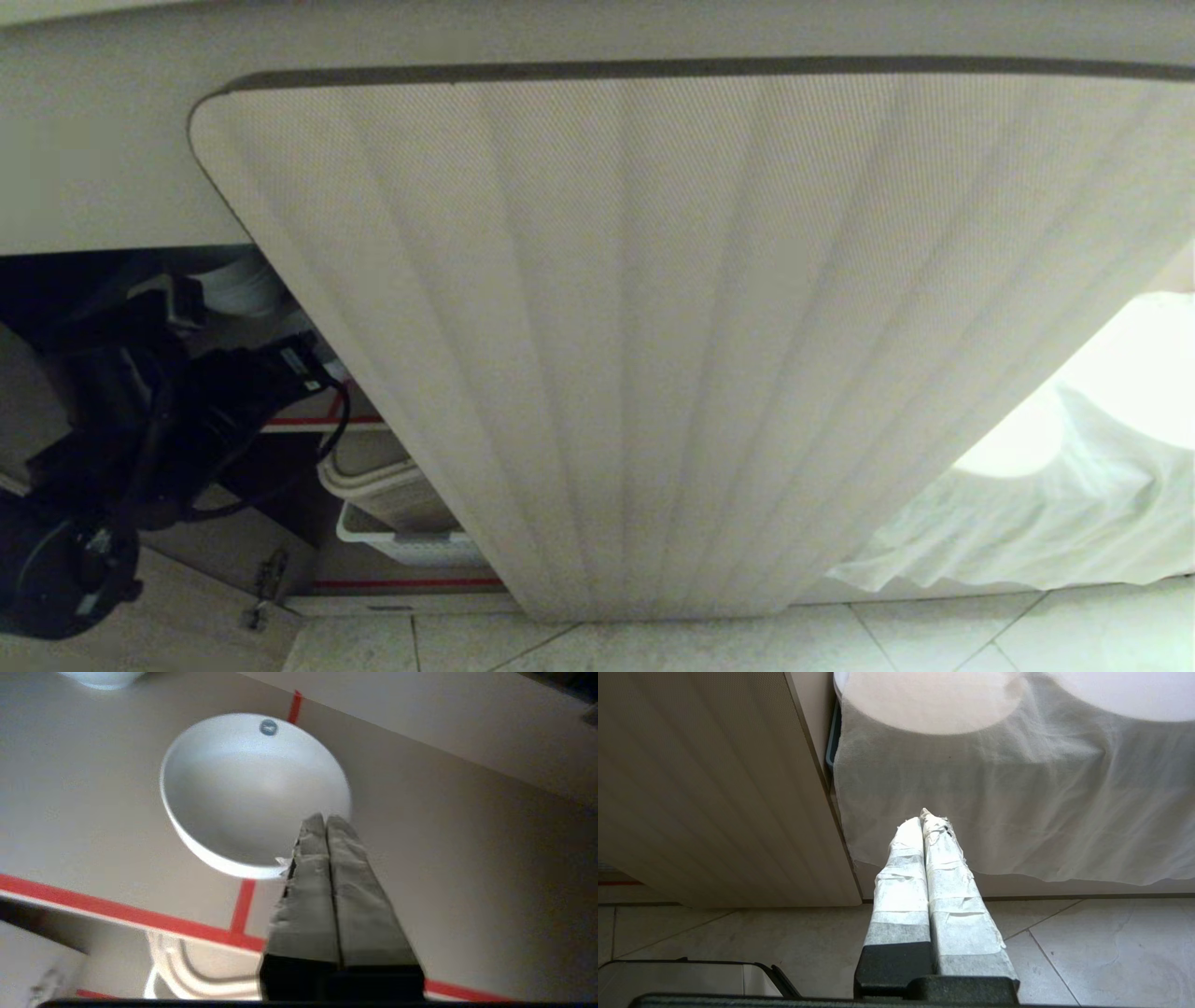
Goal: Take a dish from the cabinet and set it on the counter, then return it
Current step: Close the cabinet door
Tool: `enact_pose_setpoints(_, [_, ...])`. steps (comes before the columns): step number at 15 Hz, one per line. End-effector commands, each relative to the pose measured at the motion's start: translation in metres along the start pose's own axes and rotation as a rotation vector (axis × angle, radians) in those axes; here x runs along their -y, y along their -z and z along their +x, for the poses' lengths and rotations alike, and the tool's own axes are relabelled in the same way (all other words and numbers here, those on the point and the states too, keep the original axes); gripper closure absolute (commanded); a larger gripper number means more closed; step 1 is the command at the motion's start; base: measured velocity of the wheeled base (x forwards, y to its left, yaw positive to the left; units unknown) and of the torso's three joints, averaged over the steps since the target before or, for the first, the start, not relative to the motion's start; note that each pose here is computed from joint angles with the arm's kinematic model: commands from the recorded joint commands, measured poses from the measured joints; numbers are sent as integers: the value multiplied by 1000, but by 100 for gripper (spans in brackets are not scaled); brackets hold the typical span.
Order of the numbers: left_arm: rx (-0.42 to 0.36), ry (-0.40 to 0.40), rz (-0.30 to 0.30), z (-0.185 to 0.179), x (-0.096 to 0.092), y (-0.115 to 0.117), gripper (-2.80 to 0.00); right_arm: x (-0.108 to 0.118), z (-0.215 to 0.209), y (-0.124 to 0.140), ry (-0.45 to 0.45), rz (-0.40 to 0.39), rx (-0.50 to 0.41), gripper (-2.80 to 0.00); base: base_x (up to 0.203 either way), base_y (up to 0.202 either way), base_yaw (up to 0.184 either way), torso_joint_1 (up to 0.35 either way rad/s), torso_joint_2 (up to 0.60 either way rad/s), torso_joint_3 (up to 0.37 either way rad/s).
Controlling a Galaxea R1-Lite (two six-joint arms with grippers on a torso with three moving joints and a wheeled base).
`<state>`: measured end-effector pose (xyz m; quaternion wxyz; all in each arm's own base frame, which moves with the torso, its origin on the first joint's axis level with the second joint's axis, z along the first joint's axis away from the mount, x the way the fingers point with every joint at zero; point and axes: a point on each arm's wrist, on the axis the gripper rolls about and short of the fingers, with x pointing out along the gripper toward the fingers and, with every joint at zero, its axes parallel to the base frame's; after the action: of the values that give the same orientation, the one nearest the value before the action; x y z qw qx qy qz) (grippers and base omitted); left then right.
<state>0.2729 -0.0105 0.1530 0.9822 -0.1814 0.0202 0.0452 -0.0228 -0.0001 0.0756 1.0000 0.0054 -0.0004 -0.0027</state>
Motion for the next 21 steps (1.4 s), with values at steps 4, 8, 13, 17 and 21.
enact_pose_setpoints(4, [3,36,35,-27,7,-1,0,0,0,0,1,0,1,0,0,0,0,0,0,0])
enact_pose_setpoints(8, [-27,34,47,-50,2,6,0,0,0,0,1,0,1,0,0,0,0,0,0,0])
enact_pose_setpoints(13, [-33,43,48,-80,-2,8,0,0,0,0,-1,0,1,0,0,0,0,0,0,0])
enact_pose_setpoints(17, [-38,60,101,-103,-7,11,0,0,0,0,-1,0,1,0,0,0,0,0,0,0])
enact_pose_setpoints(21, [-41,102,104,-107,-3,12,0,0,0,0,0,0,1,0,0,0,0,0,0,0])
